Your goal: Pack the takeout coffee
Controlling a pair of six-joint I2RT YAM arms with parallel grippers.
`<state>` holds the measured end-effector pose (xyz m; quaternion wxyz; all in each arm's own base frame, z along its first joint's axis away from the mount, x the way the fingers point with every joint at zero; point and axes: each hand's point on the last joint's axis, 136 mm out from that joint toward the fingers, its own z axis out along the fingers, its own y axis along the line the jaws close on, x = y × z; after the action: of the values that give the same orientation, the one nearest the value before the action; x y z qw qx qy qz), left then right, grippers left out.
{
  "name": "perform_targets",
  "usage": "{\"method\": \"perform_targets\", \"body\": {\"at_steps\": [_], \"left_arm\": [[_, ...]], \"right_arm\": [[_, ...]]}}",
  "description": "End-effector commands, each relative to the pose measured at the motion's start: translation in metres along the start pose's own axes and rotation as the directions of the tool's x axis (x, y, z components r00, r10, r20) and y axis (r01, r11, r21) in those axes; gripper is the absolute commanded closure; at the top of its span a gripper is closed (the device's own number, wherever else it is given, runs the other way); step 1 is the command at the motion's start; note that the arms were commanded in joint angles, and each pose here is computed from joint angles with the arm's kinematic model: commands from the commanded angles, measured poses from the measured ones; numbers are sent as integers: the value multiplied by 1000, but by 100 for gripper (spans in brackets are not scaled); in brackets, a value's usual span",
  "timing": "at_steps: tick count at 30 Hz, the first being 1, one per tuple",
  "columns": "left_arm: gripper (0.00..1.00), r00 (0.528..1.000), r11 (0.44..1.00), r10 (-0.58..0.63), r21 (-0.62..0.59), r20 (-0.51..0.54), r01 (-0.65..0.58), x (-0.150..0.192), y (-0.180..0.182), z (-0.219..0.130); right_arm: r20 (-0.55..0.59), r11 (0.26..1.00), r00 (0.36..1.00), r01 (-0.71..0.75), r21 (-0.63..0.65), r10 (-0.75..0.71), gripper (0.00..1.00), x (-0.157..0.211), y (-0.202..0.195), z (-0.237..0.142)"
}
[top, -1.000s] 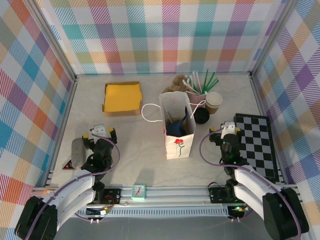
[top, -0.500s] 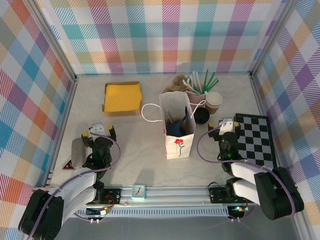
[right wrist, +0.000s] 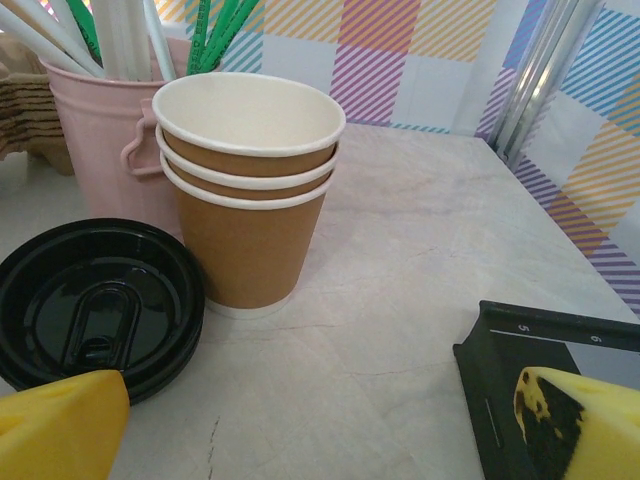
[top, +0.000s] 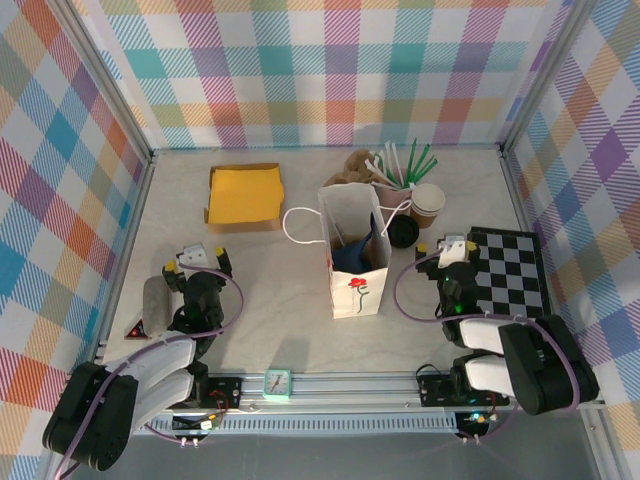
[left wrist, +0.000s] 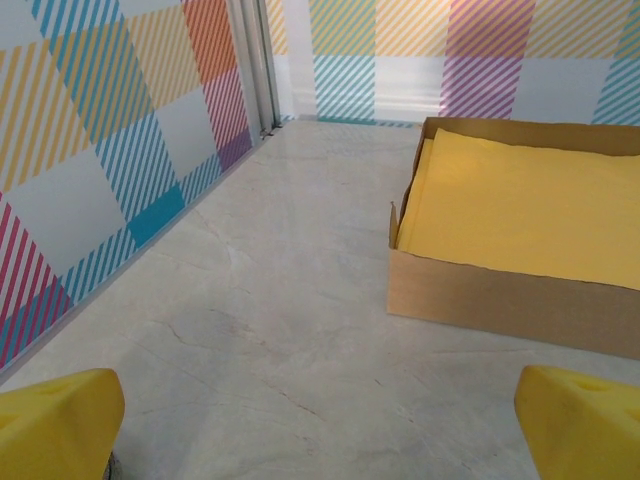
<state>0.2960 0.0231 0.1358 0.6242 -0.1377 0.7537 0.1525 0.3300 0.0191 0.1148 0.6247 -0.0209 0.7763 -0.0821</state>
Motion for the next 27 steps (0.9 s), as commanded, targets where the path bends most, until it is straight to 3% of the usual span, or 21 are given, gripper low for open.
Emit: {"method": "perform_targets", "body": {"at_steps": [1,8,14,17,22,24,27], "left_arm": [[0,998,999,-38,-1,45,39,-9,2,3],[0,997,999,-46,9,56,46,-9,-1,11],[0,996,998,-60,26,61,58,-8,-5,17],[0,995,998,-67,21,71,65,-7,-6,20],[0,992,996,-83,28,95,81,-8,-7,23],[0,991,996,-88,34,100,85,-8,-8,24],[0,991,994,-102,37,91,99,-2,-11,33]], "right_arm": [[98,999,995,-35,-1,35,1,-27,-2,4],[103,999,993,-54,10,52,1,-27,-8,6],[111,985,979,-172,8,170,1,-13,-18,12],[63,990,993,-88,-115,95,1,-7,11,27],[45,989,995,-86,-116,92,1,-2,13,33],[92,990,993,-66,-122,77,1,-5,15,30],[85,979,996,-6,-203,24,1,-5,31,28]]}}
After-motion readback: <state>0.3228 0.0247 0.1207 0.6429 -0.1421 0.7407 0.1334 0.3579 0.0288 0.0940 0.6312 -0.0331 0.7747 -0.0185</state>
